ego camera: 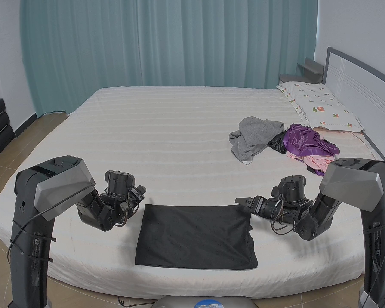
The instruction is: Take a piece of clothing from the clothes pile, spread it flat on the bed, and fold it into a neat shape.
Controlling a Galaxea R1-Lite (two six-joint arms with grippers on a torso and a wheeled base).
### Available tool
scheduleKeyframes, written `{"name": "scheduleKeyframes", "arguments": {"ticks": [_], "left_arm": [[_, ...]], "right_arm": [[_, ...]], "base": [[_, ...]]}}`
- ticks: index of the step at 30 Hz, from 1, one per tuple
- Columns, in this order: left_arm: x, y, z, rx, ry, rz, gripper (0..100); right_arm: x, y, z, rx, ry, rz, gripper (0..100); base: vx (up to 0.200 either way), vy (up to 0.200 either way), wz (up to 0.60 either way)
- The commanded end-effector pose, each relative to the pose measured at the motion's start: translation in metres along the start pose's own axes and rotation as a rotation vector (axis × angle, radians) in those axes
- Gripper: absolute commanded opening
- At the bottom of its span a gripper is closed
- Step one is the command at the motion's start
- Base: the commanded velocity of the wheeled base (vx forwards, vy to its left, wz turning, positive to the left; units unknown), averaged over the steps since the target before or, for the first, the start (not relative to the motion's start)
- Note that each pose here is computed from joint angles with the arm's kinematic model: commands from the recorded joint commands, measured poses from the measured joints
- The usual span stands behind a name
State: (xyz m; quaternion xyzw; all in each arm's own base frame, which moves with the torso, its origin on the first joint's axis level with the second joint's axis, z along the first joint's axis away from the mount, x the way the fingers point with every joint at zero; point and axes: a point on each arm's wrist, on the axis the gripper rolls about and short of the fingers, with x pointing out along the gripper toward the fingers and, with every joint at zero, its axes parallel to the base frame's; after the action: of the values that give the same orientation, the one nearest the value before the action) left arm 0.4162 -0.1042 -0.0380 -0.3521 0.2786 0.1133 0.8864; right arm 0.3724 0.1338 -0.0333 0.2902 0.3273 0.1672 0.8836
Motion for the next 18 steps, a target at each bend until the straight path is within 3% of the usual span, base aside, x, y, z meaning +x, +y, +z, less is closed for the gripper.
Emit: {"name": "scheduleKeyframes", "arguments": {"ticks": [1, 4, 5, 13, 18], "left_arm": [[0.000, 0.000, -0.001, 0.003, -0.001, 0.001, 100], [0.000, -0.001, -0.001, 0.004, -0.002, -0.001, 100], [-0.001, -0.001, -0.001, 0.005, -0.001, 0.000, 100], [-0.004, -0.002, -0.006, 0.014, 0.015, 0.001, 100], [-0.003, -0.002, -0.007, 0.014, 0.015, 0.001, 100]], "right_arm": [[0.015, -0.014, 0.004, 0.035, 0.003, -0.012, 100], [0.019, -0.018, 0.008, 0.064, -0.003, -0.011, 100], [0.019, -0.018, 0.009, 0.064, -0.003, -0.008, 0], [0.021, -0.019, 0.011, 0.092, 0.058, -0.018, 0], [0.025, -0.016, 0.017, 0.122, 0.034, -0.011, 0]], "base": [[0.000, 0.000, 0.00], [0.000, 0.000, 0.00], [0.000, 0.000, 0.00], [0.000, 0.000, 0.00], [0.000, 0.000, 0.00]]}}
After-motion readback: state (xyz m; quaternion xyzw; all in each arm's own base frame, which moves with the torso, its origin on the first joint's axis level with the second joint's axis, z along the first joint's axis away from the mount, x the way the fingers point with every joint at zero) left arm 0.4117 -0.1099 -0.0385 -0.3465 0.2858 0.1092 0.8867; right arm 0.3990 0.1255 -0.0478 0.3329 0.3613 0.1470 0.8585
